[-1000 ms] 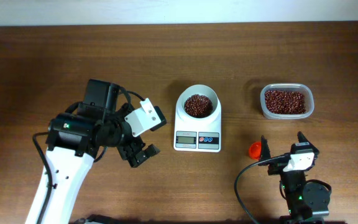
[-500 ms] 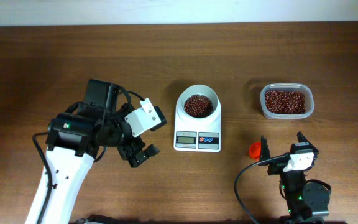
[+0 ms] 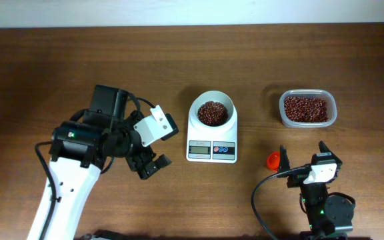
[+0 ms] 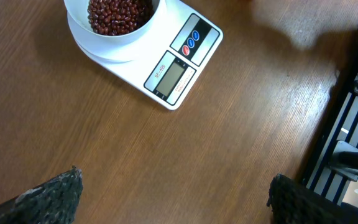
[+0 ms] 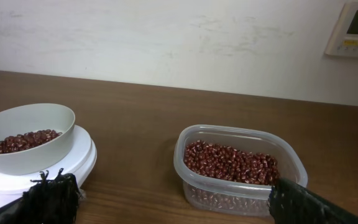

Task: Scoop and weigh 50g on scale

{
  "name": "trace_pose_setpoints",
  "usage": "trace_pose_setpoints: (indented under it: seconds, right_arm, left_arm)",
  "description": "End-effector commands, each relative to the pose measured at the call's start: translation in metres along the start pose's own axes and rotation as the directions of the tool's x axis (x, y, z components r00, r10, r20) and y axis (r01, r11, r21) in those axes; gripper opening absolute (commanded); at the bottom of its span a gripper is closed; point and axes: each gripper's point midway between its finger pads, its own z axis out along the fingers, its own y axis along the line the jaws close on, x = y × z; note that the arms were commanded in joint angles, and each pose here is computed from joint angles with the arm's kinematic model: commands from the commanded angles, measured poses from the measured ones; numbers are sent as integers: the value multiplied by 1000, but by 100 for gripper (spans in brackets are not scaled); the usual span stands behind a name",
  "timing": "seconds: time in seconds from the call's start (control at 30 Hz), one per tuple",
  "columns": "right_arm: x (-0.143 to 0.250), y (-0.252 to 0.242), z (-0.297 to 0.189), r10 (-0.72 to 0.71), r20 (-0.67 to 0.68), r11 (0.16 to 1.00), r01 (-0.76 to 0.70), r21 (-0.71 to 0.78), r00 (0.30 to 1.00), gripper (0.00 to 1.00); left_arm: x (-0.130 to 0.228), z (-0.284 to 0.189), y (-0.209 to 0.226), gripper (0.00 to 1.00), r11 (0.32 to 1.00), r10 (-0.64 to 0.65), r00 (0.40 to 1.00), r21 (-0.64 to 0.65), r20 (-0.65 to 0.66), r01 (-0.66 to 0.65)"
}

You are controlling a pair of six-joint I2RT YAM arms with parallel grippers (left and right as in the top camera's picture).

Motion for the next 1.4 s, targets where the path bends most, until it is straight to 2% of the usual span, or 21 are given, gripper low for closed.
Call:
trace_pose_setpoints:
  seconds: [0.0, 0.1, 0.17, 0.3, 0.37, 0.53, 0.63, 0.9, 1.1, 1.3, 1.37]
  right_arm:
    - [1, 4, 0, 6, 2, 1000, -6, -20, 1000, 99]
    - [1, 4, 0, 6, 1, 1000, -6, -20, 1000, 99]
    - [1, 4, 0, 6, 1, 1000, -6, -20, 1000, 99]
    - [1, 4, 0, 6, 2, 1000, -6, -20, 1000, 99]
    - [1, 4, 0, 6, 1, 1000, -6, -20, 1000, 99]
    - [1, 4, 0, 6, 1, 1000, -6, -20, 1000, 99]
    - [1, 4, 0, 6, 1, 1000, -6, -20, 1000, 99]
    - [1, 4, 0, 6, 1, 1000, -6, -20, 1000, 99]
    - [1, 4, 0, 6, 1, 1000, -6, -20, 1000, 99]
    - [1, 4, 0, 6, 1, 1000, -6, -20, 1000, 99]
    - [1, 4, 0, 6, 1, 1000, -6, -20, 1000, 99]
  left_arm:
    - [-4, -4, 0, 99, 1000, 18, 1000, 1, 17, -18]
    - [4, -4, -8, 99, 999, -10, 1000, 31, -15, 10]
    - [20, -6, -13, 99, 999, -32, 995, 32, -92, 35]
    - [50, -14, -48, 99, 981, -94, 970, 144, -225, 128]
    - [56, -19, -56, 99, 975, -104, 963, 164, -249, 147]
    - [56, -48, -74, 99, 995, -57, 988, 74, -142, 68]
    - [59, -74, -90, 99, 999, 7, 999, -47, -36, -9]
    - [75, -119, -134, 99, 949, 179, 967, -292, 180, -121]
    - [86, -132, -152, 99, 907, 248, 936, -399, 249, -134]
    - [85, -132, -144, 99, 873, 128, 956, -488, 262, 17]
    - [87, -130, -158, 99, 872, 206, 945, -485, 253, -60]
